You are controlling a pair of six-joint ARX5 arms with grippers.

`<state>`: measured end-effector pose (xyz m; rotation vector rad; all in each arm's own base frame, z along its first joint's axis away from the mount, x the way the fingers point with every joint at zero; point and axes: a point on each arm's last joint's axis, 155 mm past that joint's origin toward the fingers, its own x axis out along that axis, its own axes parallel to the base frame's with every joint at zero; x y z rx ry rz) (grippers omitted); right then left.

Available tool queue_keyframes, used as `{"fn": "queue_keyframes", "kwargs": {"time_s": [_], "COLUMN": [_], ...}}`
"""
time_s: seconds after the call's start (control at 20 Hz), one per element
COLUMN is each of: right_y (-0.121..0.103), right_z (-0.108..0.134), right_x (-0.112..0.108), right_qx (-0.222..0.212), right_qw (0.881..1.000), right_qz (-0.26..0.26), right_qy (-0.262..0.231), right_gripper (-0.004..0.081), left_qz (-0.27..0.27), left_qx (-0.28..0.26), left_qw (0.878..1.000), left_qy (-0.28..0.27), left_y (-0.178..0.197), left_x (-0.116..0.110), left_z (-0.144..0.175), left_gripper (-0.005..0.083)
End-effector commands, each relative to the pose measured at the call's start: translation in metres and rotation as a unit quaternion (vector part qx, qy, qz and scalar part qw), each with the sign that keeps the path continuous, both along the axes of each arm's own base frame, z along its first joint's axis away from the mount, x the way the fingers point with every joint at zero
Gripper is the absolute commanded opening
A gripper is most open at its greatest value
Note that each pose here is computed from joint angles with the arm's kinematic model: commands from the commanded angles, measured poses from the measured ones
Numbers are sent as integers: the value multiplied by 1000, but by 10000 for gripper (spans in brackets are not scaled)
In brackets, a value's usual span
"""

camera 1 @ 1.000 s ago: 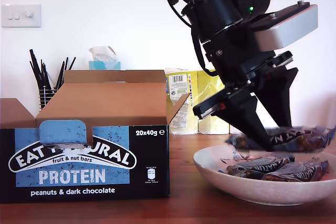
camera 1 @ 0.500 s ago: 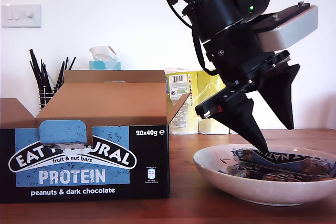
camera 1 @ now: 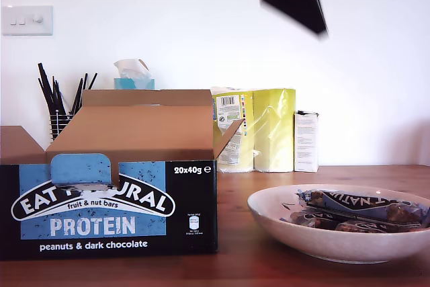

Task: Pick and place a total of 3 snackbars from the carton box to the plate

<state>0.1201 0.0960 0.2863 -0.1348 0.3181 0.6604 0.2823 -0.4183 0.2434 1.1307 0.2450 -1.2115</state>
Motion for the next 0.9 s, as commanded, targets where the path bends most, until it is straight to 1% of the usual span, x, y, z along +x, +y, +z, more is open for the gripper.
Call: {"fn": "queue_keyframes", "kwargs": {"time_s": [0.0,0.05,0.15,0.2,0.3,0.45,0.55,0.65,0.7,0.8,0.85], "right_y": [3,2,6,10,18,30,36,35,34,36,31], "right_z": [3,11,23,25,22,7,-1,-3,-6,-17,-24], "right_x": [14,24,42,51,71,100,117,134,145,163,175], "right_qx": [1,7,21,26,37,45,49,53,51,46,42], "right_qw": [1000,999,997,996,994,991,989,986,986,988,988], "right_qz": [-11,-27,-45,-49,-62,-76,-87,-103,-111,-110,-118], "right_qy": [-17,-35,-63,-73,-88,-101,-109,-118,-117,-102,-92], "right_gripper": [-13,-13,-13,-13,-13,-13,-13,-13,-13,-13,-13], "left_qz": [65,102,149,171,214,264,290,317,331,358,372], "left_qx": [-2,-24,-69,-96,-137,-191,-219,-243,-257,-283,-296], "left_qw": [995,989,973,962,943,920,907,895,886,869,860], "left_qy": [71,104,163,191,215,216,210,200,197,191,186], "left_y": [11,19,27,30,42,59,74,94,104,129,143], "left_x": [-3,-4,-2,2,20,50,65,79,84,92,96], "left_z": [-18,-12,-1,6,16,22,16,5,-1,-11,-15], "left_gripper": [-19,-19,-19,-19,-19,-19,-19,-19,-19,-19,-19]}}
